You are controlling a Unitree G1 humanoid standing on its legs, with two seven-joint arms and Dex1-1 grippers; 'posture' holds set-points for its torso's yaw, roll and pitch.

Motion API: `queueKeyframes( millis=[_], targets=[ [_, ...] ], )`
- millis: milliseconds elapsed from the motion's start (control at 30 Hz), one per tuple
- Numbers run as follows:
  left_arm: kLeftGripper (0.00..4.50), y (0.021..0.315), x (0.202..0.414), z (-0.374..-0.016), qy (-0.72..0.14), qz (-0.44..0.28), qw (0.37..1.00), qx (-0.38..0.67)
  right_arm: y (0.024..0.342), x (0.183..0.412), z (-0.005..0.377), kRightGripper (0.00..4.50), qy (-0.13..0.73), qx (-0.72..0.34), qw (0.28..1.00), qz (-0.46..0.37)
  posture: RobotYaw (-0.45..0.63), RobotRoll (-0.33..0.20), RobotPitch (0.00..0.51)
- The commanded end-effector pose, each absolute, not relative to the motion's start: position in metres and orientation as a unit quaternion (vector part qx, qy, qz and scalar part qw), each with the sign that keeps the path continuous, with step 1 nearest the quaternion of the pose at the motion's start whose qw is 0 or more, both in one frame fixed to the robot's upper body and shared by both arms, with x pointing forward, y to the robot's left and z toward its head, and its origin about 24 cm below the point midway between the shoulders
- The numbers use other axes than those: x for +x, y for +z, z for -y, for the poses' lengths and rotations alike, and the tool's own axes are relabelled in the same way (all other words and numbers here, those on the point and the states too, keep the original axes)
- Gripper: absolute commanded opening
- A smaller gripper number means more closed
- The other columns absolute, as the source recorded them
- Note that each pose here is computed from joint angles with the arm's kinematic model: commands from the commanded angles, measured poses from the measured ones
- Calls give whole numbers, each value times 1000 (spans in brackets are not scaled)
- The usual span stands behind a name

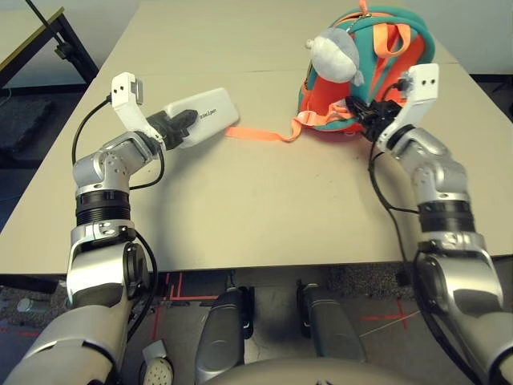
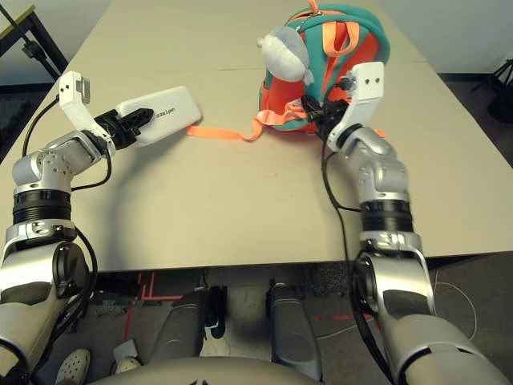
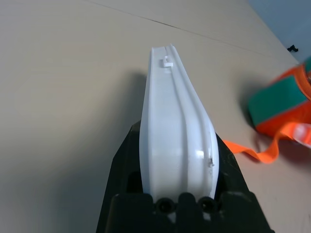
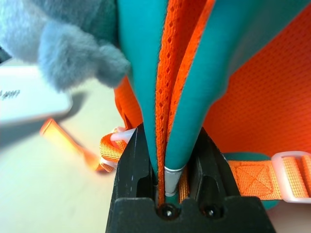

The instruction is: Put the pencil case into the backpack and zip it.

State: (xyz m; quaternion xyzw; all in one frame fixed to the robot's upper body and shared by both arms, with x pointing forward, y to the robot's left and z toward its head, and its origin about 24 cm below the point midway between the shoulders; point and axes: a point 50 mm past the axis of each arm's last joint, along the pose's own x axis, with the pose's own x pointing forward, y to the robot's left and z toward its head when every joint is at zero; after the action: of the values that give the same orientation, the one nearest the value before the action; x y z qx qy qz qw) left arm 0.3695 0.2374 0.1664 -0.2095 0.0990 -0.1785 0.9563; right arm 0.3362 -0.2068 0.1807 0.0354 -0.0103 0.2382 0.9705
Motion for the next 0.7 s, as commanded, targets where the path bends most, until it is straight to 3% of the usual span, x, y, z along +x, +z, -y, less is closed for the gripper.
queueKeyframes(
  millis=[33, 400, 700],
  targets=[
    [1190, 173, 371, -238, -184, -84, 958, -202, 196, 311, 194, 754, 304, 22, 952, 15, -152, 0, 145],
    [1190, 169, 373, -233, -190, -88, 956, -203, 190, 246, 175, 754, 374, 37, 926, -30, -176, 0, 151],
    [1190, 169, 375, -227, -199, -88, 955, -204, 175, 242, 174, 754, 353, 56, 933, -53, -182, 0, 152]
  ],
)
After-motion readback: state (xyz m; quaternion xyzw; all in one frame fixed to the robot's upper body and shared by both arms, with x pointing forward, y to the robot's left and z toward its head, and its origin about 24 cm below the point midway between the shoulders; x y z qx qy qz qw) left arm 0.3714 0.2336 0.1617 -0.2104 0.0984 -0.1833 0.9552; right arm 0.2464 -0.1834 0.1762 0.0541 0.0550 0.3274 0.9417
